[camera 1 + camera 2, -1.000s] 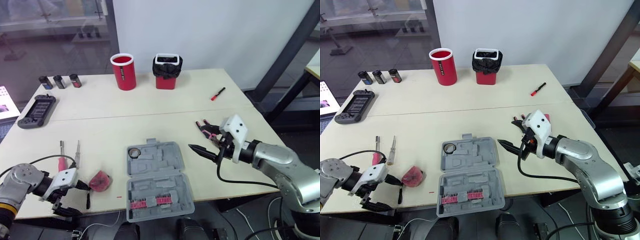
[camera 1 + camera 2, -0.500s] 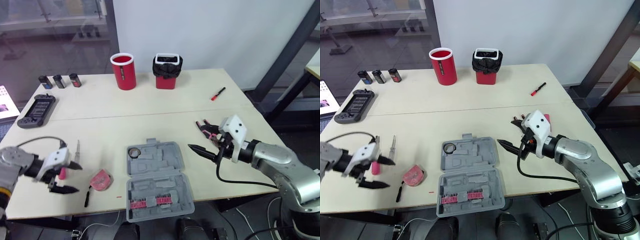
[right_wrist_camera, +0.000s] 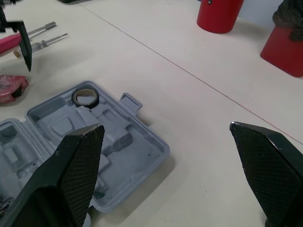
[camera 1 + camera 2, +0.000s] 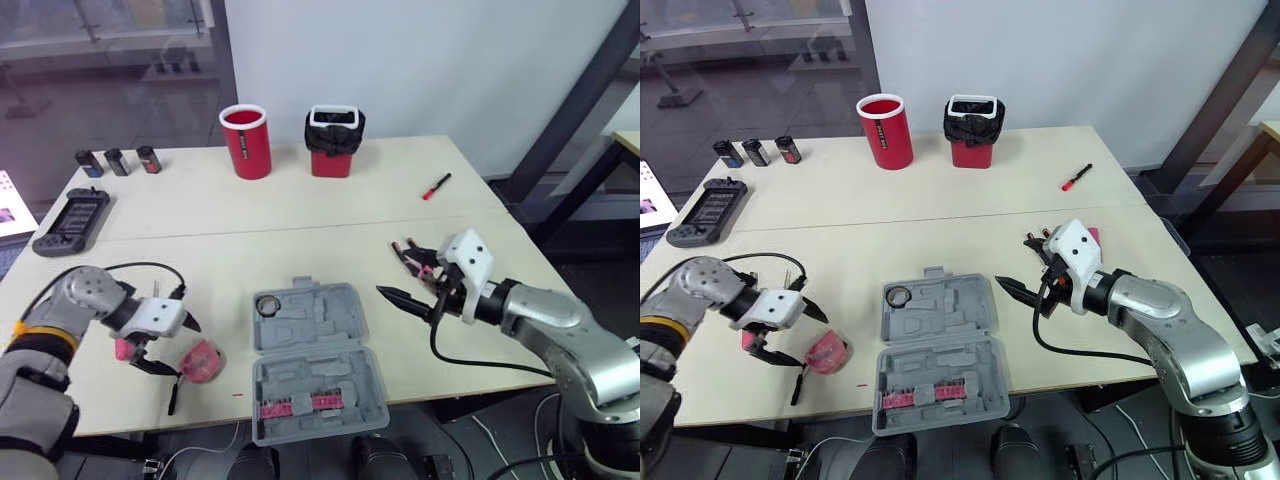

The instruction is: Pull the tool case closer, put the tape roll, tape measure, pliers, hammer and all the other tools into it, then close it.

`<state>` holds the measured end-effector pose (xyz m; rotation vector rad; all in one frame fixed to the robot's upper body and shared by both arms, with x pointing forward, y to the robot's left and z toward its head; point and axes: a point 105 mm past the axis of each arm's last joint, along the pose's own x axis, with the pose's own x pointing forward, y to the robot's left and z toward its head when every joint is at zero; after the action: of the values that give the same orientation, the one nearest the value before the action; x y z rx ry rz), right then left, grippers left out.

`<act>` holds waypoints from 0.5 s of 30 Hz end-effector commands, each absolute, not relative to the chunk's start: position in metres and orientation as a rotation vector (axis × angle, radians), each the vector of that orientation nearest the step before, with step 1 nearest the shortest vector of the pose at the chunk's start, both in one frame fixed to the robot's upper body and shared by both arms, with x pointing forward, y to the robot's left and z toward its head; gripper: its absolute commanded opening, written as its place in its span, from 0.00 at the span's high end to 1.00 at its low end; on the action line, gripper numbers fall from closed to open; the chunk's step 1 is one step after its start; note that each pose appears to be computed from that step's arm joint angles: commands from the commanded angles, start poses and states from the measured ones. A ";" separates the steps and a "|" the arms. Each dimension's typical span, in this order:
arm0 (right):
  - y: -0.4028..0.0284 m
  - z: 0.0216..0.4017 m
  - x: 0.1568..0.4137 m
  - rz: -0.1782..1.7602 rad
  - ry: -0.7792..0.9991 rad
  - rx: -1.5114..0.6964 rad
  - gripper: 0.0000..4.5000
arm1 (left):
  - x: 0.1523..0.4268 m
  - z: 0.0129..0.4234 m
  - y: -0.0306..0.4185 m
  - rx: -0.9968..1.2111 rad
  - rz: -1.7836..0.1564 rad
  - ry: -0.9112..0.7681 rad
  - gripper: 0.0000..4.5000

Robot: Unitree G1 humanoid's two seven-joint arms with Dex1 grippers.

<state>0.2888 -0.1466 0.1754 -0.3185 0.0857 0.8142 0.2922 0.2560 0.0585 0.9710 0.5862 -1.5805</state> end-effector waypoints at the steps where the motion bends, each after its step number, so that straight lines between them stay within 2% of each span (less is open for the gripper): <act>1: -0.147 0.188 0.284 0.799 0.038 -0.341 0.00 | 0.297 0.063 0.255 1.006 -1.585 0.569 0.01; 13: -0.151 0.189 0.281 0.768 0.047 -0.342 0.00 | 0.288 0.036 0.263 1.013 -1.586 0.691 0.01; 14: -0.152 0.190 0.281 0.768 0.047 -0.343 0.00 | 0.287 0.037 0.263 0.999 -1.585 0.698 0.12; 15: -0.152 0.190 0.281 0.767 0.046 -0.343 0.00 | 0.287 0.037 0.263 0.989 -1.585 0.702 0.19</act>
<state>0.2845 -0.1516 0.1780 -0.3198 0.0901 0.7728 0.2961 0.2532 0.0462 1.0168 0.5980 -1.5714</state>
